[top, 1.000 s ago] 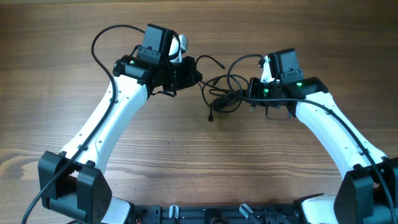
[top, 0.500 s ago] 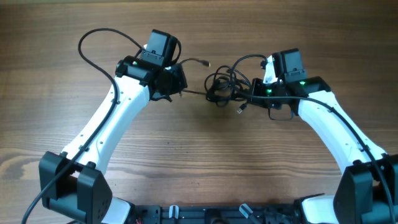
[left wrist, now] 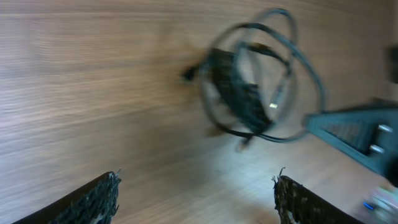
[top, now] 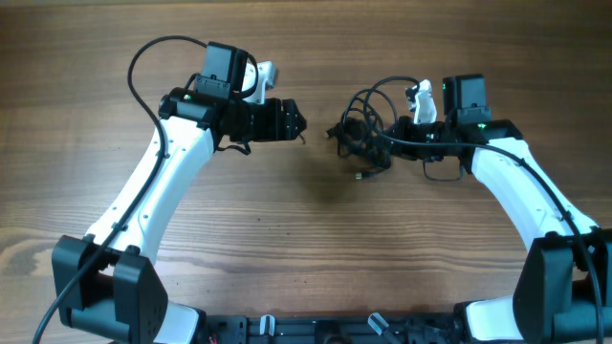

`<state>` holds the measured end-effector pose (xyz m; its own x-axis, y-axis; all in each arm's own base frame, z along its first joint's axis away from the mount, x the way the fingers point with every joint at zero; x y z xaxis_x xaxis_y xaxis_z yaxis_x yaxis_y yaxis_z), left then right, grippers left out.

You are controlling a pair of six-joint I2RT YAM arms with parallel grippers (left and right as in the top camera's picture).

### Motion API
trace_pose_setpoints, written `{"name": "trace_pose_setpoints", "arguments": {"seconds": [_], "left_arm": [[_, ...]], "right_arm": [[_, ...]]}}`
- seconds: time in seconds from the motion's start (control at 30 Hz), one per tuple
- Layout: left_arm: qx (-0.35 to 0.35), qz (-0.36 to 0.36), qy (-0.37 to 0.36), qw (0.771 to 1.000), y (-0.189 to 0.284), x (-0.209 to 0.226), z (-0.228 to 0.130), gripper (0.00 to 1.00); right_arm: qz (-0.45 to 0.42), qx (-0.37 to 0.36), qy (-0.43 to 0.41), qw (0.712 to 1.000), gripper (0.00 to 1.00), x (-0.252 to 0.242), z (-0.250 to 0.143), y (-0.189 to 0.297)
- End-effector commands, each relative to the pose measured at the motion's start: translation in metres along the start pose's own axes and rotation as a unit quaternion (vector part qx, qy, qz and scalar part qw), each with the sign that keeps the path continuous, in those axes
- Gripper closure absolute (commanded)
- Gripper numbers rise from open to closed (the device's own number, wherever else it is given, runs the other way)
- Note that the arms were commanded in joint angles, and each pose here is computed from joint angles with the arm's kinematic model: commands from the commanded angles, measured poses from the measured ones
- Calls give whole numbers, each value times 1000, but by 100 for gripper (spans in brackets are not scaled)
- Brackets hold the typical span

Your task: Untangle cables

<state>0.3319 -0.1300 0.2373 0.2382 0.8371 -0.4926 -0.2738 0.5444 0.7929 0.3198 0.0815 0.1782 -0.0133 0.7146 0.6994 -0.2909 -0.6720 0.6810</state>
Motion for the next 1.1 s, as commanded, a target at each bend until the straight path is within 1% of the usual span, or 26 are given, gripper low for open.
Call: {"name": "trace_pose_setpoints", "arguments": {"seconds": [0.0,0.1,0.2,0.23,0.27,0.3,0.33,0.4,0.43,0.5,0.53,0.57,0.6,0.63,0.67,0.73,0.77,0.8,0.87,1.0,1.03,1.07], "left_arm": [[23,-73,44,996,2,-13,-7,18],[42,-74,94,992,-7,-21,-11,22],[52,-79,84,992,-15,-31,-14,18],[54,-80,77,992,-16,-35,-16,16],[53,-84,69,993,-18,-39,-16,15],[51,-86,65,993,-19,-43,-16,14],[48,-70,85,993,-22,-43,-16,15],[42,-12,141,989,-25,-36,-19,17],[40,19,175,984,-25,-30,-21,18],[16,76,183,980,-28,-20,-19,17],[-17,137,179,974,-32,-9,-17,17],[-38,157,173,971,-35,-3,-16,17],[-50,157,164,973,-38,-1,-14,17],[-64,141,139,978,-43,0,-11,17],[-79,105,102,986,-49,-3,-7,15],[-90,37,39,995,-54,-13,-1,0],[-91,17,22,995,-55,-16,0,0],[-98,-26,3,995,-56,-22,3,0],[-105,-35,0,994,-55,-22,6,0],[-104,-33,2,994,-56,-20,6,0],[-100,-21,7,995,-58,-17,4,0],[-97,25,27,995,-60,-7,1,0]], "right_arm": [[86,14,-28,996,96,16,3,-1],[138,2,-23,990,96,27,12,2],[191,7,-18,981,96,38,17,6],[240,17,-4,971,96,48,21,10],[267,23,-10,963,96,55,25,14],[279,33,-47,959,96,59,27,16],[288,40,-70,954,96,62,30,18],[314,32,-60,947,96,72,37,25],[329,34,-61,942,96,78,40,30],[352,45,-84,931,96,88,45,38],[367,49,-82,925,96,96,46,45],[373,56,-82,923,96,98,46,47],[377,61,-82,921,96,100,46,48],[380,64,-81,919,96,102,46,50],[381,66,-82,919,96,102,46,50],[380,80,-99,916,96,103,45,51],[381,81,-101,916,96,103,45,51],[384,82,-98,914,96,105,45,53],[391,87,-98,911,96,109,45,57],[416,71,-69,904,96,122,46,71],[423,62,-50,903,96,125,46,75],[430,50,-14,902,96,127,45,78]]}}
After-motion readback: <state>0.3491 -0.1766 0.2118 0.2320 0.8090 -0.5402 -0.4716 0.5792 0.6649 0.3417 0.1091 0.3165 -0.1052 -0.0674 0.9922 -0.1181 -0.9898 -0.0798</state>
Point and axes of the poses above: each gripper's point midway between its finger pads, its own y axis back along the fingers, its own x axis along the line the jaws close on, z = x × y, the point moved 10 cm from there along y, back along the fingers, and after that the axes turned 4 degrees about -y, right-handed, at the moved point
